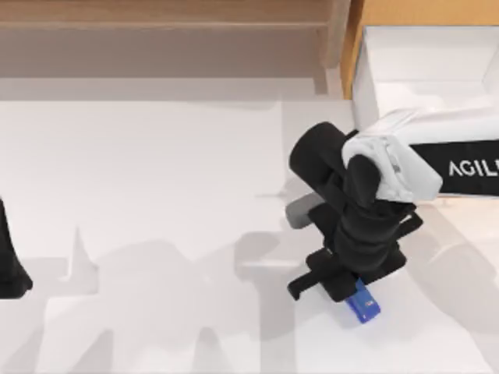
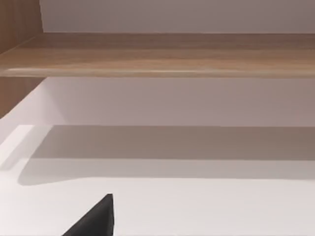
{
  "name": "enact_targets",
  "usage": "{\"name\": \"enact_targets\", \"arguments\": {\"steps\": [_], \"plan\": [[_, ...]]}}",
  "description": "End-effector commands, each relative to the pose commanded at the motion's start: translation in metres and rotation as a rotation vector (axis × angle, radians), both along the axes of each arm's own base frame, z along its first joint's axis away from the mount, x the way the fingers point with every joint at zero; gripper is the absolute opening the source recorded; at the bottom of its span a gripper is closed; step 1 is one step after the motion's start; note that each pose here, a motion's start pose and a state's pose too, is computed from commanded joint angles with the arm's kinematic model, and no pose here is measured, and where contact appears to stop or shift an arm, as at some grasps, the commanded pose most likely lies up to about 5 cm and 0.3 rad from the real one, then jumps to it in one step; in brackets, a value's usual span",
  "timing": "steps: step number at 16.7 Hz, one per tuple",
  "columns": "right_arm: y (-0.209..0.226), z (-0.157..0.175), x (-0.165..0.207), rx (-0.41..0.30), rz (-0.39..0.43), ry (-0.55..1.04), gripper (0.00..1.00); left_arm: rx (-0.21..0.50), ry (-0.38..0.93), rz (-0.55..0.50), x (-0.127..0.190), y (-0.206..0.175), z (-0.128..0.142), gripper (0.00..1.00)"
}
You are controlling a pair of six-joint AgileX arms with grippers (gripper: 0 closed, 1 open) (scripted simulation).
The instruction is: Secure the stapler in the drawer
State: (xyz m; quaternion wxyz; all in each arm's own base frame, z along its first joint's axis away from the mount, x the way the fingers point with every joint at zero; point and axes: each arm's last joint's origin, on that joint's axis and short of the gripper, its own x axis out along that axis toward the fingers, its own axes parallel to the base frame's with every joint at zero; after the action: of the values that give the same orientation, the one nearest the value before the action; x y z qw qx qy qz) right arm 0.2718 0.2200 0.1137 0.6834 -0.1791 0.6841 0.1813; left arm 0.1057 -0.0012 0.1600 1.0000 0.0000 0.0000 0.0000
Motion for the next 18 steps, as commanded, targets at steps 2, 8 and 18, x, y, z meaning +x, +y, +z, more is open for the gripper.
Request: {"name": "enact_targets", "arguments": {"steps": [2, 8, 18], "plan": [[0.000, 0.000, 0.000, 0.000, 0.000, 0.000, 0.00, 0.000, 0.000, 0.000, 0.000, 0.000, 0.000, 1.00], [0.000, 0.009, 0.001, -0.001, 0.000, -0.004, 0.00, 0.000, 0.000, 0.000, 0.000, 0.000, 0.000, 1.00], [-0.001, 0.029, 0.000, -0.004, -0.002, 0.000, 0.00, 0.000, 0.000, 0.000, 0.000, 0.000, 0.000, 1.00]]}}
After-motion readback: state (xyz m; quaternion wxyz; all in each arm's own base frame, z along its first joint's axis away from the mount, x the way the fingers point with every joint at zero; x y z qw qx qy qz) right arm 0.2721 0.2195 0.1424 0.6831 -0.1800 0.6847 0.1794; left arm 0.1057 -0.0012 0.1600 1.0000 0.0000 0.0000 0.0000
